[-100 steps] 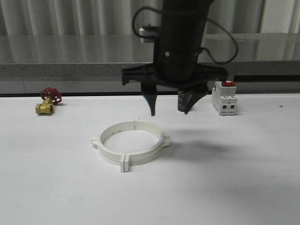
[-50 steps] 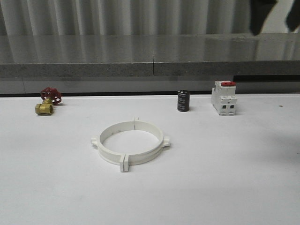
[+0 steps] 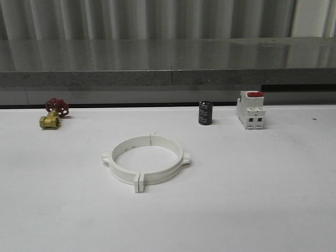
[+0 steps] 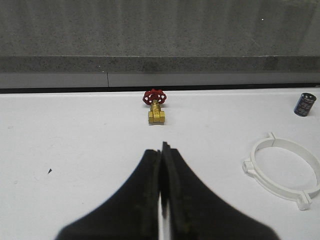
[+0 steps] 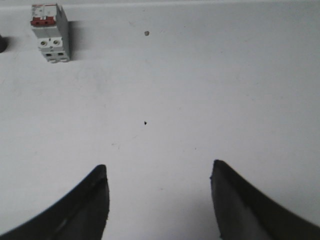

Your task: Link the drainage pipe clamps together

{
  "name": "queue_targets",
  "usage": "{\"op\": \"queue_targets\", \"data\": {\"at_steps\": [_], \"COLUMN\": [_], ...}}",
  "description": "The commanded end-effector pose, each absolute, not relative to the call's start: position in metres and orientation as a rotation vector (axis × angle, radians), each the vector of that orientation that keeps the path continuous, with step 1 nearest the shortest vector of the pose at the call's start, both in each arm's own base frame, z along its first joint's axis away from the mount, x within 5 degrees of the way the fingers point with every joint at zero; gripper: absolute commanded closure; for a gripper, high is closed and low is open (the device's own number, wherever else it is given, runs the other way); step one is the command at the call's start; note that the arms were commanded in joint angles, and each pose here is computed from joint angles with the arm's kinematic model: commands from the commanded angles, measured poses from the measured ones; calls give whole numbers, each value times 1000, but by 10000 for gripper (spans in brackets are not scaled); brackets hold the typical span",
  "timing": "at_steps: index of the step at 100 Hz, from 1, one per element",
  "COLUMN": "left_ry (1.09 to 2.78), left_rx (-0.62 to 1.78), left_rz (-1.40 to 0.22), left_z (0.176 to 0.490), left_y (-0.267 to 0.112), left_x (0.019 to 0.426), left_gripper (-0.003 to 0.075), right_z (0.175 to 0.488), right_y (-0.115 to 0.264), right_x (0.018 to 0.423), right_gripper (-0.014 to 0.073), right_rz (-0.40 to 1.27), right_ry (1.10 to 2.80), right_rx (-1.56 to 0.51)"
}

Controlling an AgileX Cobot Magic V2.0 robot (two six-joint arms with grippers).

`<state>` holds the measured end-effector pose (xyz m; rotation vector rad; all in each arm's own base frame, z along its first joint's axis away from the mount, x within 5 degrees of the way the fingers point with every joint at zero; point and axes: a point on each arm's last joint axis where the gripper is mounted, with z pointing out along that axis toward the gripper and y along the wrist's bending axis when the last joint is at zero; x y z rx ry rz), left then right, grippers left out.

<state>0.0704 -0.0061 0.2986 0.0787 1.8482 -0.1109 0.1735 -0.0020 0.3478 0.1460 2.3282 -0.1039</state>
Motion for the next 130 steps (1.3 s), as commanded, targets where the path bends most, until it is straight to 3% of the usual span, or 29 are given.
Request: {"op": "queue_targets", "data": {"at_steps": [1,16,33,130], "left_ry": [1762,1762,1762,1762], "left_rx": [87,87,87,87], "left_rz": [-126,-126,-126,-126], "left_z": [313,313,313,313], "left_y": [-8,-8,-8,-8], "left_x": [72,72,72,72], "left_gripper": [741,741,741,741], "right_z": [353,337,332,333], "right_y": [-3,-3,-5,-5], "right_x": [152,123,104,102], "right_gripper": [236,399,670,661], "right_rz": [-64,-35,-28,-23], "right_ry": [2240,2217,2173,2150], "right_rx": [141,147,148,146]}}
